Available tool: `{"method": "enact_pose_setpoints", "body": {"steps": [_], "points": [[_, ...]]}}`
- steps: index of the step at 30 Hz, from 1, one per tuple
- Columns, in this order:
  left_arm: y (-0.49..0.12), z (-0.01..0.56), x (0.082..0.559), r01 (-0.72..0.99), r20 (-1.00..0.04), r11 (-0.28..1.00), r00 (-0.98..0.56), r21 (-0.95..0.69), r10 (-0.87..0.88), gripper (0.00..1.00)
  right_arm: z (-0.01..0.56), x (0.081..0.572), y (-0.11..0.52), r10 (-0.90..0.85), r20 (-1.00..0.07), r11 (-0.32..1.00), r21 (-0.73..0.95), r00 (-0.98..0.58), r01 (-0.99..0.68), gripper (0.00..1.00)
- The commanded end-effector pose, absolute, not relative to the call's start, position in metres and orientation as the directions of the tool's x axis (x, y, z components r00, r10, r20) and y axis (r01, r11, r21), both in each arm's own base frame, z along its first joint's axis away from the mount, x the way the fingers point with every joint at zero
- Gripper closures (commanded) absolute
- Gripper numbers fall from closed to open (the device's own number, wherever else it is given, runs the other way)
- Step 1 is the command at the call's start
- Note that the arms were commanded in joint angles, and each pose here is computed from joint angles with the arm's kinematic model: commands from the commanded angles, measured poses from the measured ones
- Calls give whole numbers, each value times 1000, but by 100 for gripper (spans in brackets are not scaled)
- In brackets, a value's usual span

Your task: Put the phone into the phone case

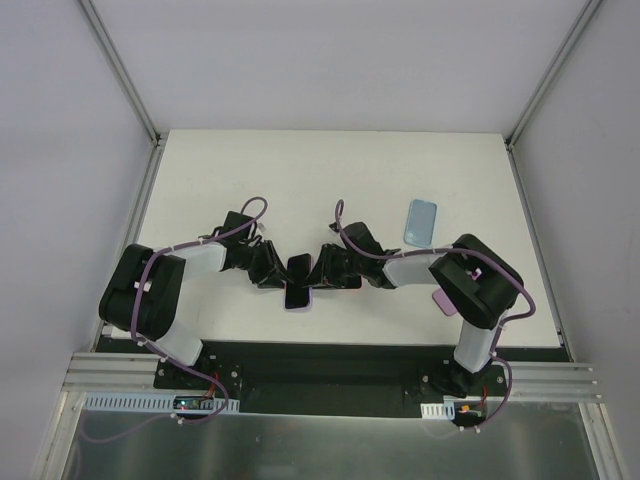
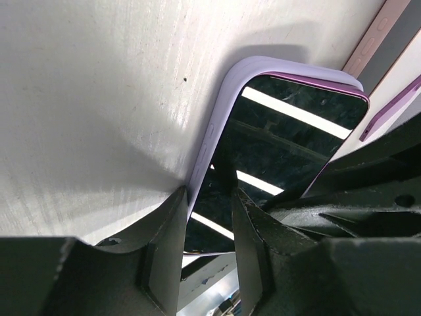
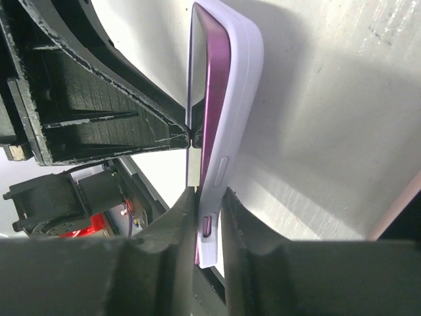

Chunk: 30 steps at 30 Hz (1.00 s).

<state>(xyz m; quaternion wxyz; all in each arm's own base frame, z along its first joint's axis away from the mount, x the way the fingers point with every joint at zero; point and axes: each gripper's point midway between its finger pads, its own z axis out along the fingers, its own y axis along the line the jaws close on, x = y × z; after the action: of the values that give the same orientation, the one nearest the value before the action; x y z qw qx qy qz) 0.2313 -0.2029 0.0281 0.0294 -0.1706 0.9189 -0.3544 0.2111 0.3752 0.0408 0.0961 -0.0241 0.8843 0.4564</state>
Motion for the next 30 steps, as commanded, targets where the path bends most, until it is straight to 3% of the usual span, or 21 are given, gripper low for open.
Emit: {"method": "enact_pose_setpoints", "body": {"steps": [1, 4, 12, 19, 28, 30], "points": [[-207, 35, 231, -274, 61, 689, -947, -671, -317, 69, 58, 215, 390, 15, -255, 550, 810, -967, -205, 88], [-202, 41, 232, -262, 36, 710, -948, -654, -317, 68, 58, 215, 387, 8, -262, 551, 806, -965, -214, 98], [-208, 109, 241, -32, -160, 671, -962, -741, -222, 51, 108, 219, 366, 41, -364, 485, 821, -931, -300, 99], [-224, 167, 229, 173, -277, 529, -953, -831, -124, 38, 157, 216, 337, 88, -460, 411, 825, -884, -388, 99], [-242, 220, 204, 374, -400, 315, -916, -872, -20, 36, 217, 200, 315, 142, -550, 304, 816, -823, -492, 99], [-247, 220, 195, 374, -388, 283, -922, -883, 8, 36, 227, 195, 312, 153, -565, 287, 811, -811, -511, 98]]}}
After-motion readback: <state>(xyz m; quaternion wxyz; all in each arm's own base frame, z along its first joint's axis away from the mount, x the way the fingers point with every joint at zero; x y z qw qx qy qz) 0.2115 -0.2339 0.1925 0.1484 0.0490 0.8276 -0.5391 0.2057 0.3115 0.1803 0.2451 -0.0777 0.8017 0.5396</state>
